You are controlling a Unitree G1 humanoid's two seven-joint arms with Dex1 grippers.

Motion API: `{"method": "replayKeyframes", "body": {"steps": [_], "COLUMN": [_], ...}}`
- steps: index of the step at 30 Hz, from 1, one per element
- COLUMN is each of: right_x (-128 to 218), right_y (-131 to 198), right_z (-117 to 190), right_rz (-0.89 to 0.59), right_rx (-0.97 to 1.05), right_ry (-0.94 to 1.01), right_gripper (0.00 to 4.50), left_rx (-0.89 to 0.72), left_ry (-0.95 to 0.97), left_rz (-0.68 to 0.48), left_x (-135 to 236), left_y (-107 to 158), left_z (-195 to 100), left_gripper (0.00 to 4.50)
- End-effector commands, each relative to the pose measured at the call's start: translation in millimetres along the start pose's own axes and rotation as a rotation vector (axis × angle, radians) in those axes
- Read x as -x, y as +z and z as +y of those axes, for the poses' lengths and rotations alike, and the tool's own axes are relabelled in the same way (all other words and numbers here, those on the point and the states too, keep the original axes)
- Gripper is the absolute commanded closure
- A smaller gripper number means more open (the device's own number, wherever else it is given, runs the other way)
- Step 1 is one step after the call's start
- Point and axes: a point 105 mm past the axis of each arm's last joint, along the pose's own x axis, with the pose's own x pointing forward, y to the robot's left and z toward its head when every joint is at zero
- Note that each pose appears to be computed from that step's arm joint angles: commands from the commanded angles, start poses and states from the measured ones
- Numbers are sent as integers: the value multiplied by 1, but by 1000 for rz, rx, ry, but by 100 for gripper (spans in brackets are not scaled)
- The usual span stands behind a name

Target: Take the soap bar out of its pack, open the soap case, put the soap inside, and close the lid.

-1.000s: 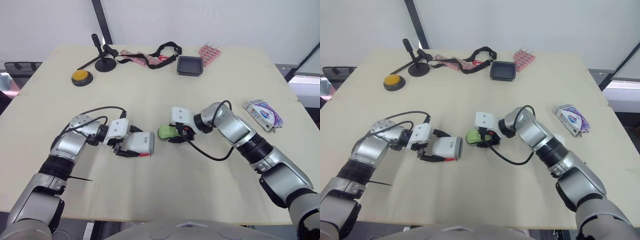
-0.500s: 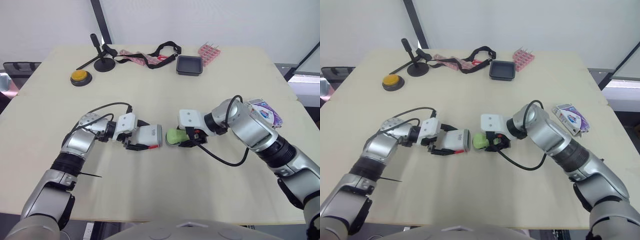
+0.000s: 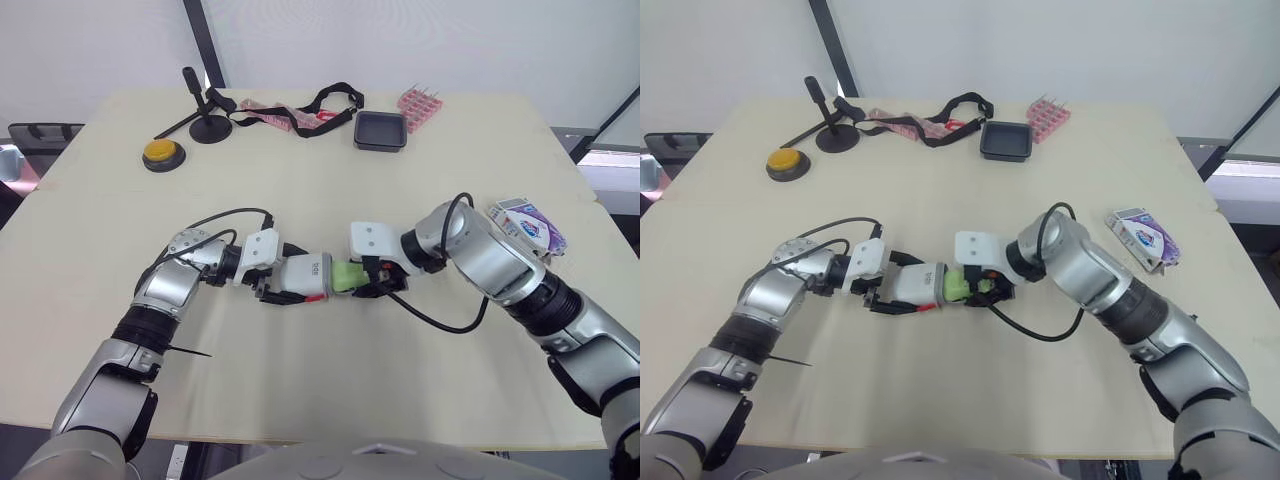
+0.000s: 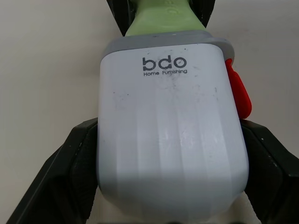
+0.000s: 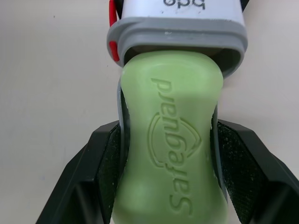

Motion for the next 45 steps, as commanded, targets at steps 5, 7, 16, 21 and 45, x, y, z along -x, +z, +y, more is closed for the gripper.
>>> {"method": "replayKeyframes", "body": {"steps": [5, 7, 16, 21, 45], "right_x": [-4, -6, -7, 2, 84], "right_y": [15, 20, 20, 15, -43], "right_z": [-2, -3, -3, -4, -7], "right_rz": [6, 9, 39, 54, 55], "right_rx": [32, 28, -15, -15, -234], "right_ry": [0, -2, -12, -25, -218], "right_gripper": [196, 196, 196, 1, 83], "left_rx": [-67, -71, -75, -74, -76], "left_ry": [9, 18, 27, 22, -46], "left_rz": [-49, -61, -65, -46, 62], "left_x": [-2, -6, -12, -13, -10], "left_y": [19, 21, 22, 18, -1], "left_z": [3, 4, 4, 3, -5], "left_gripper": [99, 99, 99, 99, 99]}}
